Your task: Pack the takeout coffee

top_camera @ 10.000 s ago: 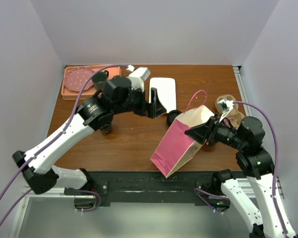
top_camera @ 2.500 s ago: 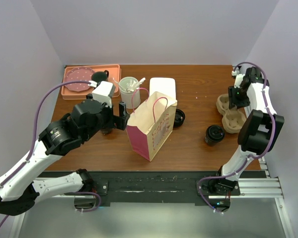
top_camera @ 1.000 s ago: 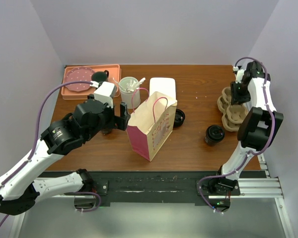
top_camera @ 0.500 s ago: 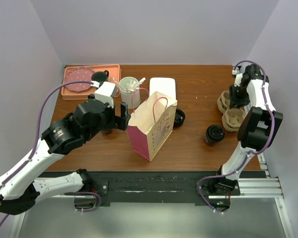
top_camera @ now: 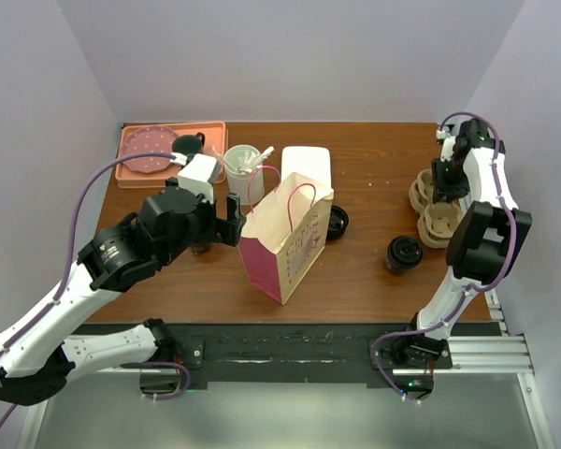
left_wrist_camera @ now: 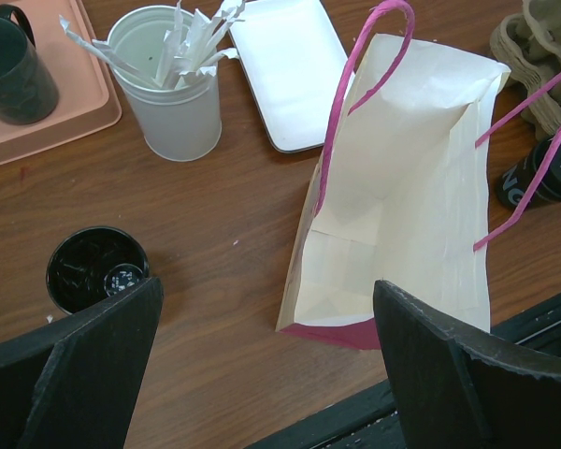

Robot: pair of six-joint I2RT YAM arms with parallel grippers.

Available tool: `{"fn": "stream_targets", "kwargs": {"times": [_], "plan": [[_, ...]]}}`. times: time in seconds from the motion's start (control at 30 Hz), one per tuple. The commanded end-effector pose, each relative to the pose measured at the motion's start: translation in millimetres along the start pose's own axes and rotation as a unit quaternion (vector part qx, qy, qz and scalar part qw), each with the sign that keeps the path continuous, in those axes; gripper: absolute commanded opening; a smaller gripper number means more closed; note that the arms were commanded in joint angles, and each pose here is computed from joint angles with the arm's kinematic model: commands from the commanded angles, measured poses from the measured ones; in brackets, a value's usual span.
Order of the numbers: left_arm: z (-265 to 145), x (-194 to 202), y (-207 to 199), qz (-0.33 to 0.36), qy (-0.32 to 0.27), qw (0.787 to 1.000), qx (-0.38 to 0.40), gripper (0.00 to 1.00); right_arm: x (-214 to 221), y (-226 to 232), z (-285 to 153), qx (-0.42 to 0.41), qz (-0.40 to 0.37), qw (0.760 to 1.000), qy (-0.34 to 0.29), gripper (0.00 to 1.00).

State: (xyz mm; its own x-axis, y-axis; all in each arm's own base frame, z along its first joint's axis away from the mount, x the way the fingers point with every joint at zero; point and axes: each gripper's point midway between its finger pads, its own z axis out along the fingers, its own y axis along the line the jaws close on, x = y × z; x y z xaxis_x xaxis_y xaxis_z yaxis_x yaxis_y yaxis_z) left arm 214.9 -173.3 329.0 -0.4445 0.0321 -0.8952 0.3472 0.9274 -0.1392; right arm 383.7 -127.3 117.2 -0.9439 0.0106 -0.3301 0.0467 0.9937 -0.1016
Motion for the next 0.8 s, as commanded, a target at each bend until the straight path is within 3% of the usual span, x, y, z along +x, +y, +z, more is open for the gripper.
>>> {"fn": "stream_targets", "kwargs": {"times": [0.0, 0.3, 0.4, 0.67, 0.77], "plan": [[-9, -15, 0, -0.018, -0.022, 1.0, 0.005, 1.0, -22, -12, -33, 0.034, 0.014, 0.999, -0.038, 0.32], [-10, -14, 11, -0.02, -0.028, 0.999, -0.02, 1.0, -59, 13, -91, 0.058, 0.044, 0.991, -0.116, 0.32], [-11, -14, 14, -0.019, -0.032, 0.999, -0.027, 1.0, -66, 32, -117, 0.062, 0.104, 0.985, -0.121, 0.32], [-2, -12, 6, 0.004, -0.018, 1.0, -0.014, 1.0, -89, 135, -211, -0.049, 0.104, 0.971, -0.212, 0.27], [7, -6, 2, 0.017, 0.006, 1.0, -0.018, 0.97, -92, 177, -252, -0.158, 0.091, 0.95, -0.255, 0.26]]}}
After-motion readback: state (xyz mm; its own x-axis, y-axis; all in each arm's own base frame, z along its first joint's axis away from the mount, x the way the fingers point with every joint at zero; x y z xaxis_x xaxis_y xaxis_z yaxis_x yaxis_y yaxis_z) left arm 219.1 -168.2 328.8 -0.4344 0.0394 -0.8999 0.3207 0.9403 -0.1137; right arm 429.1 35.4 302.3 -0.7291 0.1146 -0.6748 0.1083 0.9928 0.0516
